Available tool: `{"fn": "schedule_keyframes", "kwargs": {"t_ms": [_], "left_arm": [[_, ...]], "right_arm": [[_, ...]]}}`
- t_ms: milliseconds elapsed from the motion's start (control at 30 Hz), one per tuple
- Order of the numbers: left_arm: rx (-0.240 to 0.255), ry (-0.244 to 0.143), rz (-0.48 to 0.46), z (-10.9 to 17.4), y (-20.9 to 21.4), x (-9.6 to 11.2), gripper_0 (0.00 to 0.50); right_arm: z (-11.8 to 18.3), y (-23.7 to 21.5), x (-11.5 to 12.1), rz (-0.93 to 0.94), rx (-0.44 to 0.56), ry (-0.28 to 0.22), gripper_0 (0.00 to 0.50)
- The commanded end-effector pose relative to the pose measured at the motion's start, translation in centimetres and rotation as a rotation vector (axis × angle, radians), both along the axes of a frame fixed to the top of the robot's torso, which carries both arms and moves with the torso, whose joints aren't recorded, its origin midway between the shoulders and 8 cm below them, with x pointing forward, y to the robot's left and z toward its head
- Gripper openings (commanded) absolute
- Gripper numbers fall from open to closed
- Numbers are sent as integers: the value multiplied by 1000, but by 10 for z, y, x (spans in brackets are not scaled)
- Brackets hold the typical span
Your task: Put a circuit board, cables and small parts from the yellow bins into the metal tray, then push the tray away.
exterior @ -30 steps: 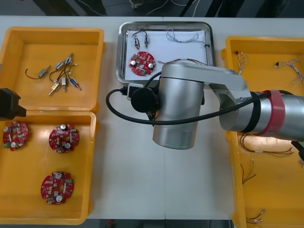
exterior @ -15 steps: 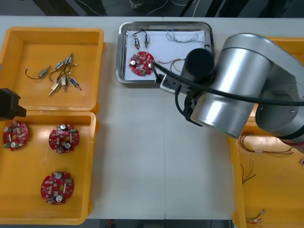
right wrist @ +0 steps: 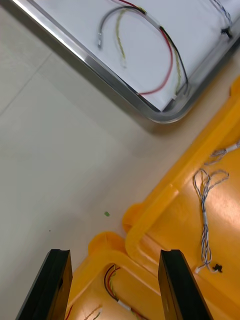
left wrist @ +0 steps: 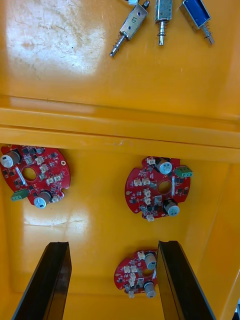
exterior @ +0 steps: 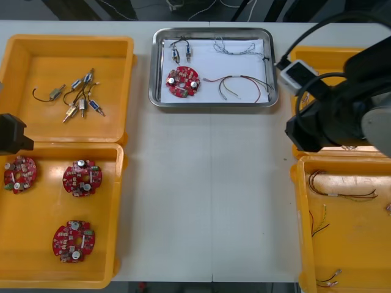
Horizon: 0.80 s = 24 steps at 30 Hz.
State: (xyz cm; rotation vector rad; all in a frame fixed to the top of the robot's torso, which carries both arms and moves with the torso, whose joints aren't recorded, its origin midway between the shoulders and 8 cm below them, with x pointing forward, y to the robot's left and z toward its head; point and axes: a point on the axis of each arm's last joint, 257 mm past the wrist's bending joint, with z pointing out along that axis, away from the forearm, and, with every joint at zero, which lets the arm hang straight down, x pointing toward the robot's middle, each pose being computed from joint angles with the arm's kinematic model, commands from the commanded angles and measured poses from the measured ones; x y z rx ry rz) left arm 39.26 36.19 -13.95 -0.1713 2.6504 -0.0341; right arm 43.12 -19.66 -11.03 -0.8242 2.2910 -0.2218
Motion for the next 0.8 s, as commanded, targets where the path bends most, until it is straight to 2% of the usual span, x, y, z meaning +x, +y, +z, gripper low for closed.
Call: {"fn": "schedule_keyframes", "kwargs": {"t_ms": [33,367,800], "left_arm": [[44,-16,-54,4,6,-4,500],[44,-16,-54,4,6,-4,500],[44,-16,-54,4,6,-4,500]], "right_arm": [[8,-61,-10,-170,77,-12,500],[-4,-160,-35,-428,99,5,500],[-44,-223,-70,-607,124,125,500]]}}
